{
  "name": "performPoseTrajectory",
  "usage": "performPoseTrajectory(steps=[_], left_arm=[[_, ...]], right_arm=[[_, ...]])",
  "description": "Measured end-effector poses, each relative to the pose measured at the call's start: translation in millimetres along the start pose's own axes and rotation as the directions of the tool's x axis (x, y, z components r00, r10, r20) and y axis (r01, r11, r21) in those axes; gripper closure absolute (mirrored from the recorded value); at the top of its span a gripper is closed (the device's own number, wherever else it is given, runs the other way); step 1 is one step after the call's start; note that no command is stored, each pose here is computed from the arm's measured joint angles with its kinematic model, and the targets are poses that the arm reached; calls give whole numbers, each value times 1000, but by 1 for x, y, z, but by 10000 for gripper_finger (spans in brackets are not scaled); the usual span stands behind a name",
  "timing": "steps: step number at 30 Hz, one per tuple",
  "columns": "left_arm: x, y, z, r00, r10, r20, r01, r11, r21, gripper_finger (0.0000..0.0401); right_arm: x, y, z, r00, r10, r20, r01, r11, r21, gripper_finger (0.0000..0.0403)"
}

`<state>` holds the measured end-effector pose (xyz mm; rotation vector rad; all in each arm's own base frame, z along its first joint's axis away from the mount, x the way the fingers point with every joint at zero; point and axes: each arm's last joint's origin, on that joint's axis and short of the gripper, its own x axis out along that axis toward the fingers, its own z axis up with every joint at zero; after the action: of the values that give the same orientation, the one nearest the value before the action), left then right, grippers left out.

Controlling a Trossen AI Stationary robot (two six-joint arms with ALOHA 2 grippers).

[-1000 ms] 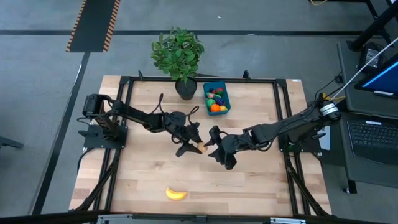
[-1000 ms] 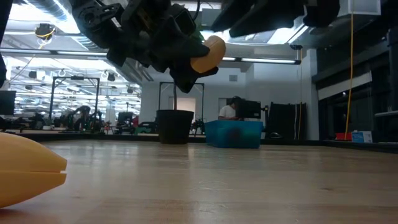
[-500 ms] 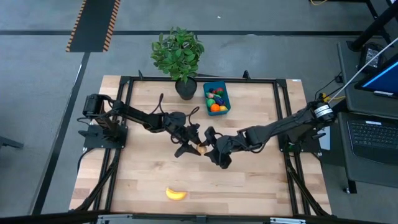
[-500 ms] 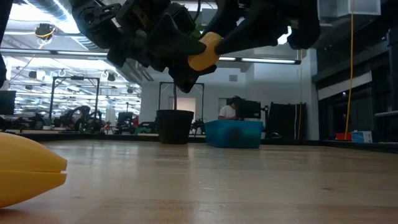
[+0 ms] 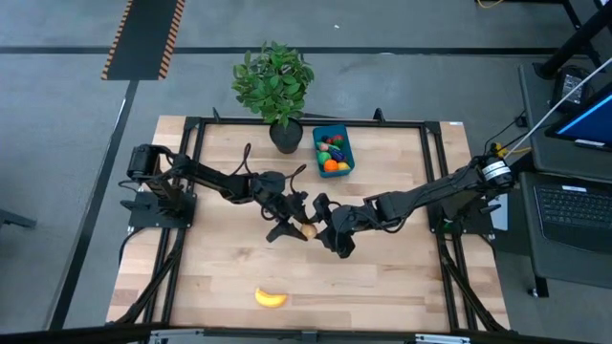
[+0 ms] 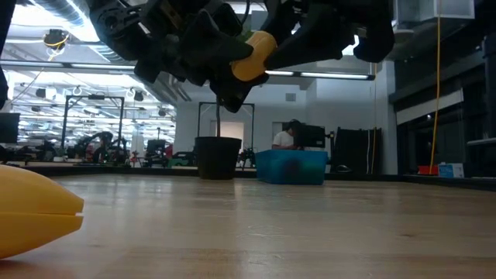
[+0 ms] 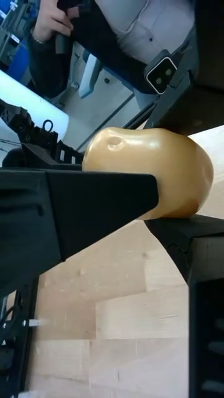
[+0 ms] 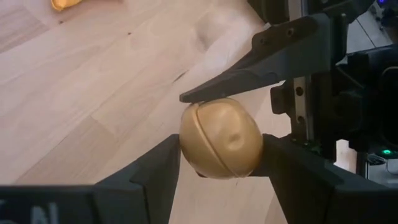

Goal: Pick and placing Produce into tupperware
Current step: Put the potato into the blue bin

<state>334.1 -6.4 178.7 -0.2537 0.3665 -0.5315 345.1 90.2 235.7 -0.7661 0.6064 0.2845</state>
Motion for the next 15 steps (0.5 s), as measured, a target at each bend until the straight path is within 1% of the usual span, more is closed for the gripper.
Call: performPoseTrajectory(steps=[15], left_arm=[[0, -1, 2, 1000, -11, 17, 10, 1000, 21, 234]], right_arm=[[0, -1, 3, 999, 6, 49, -6, 1000, 6, 175]])
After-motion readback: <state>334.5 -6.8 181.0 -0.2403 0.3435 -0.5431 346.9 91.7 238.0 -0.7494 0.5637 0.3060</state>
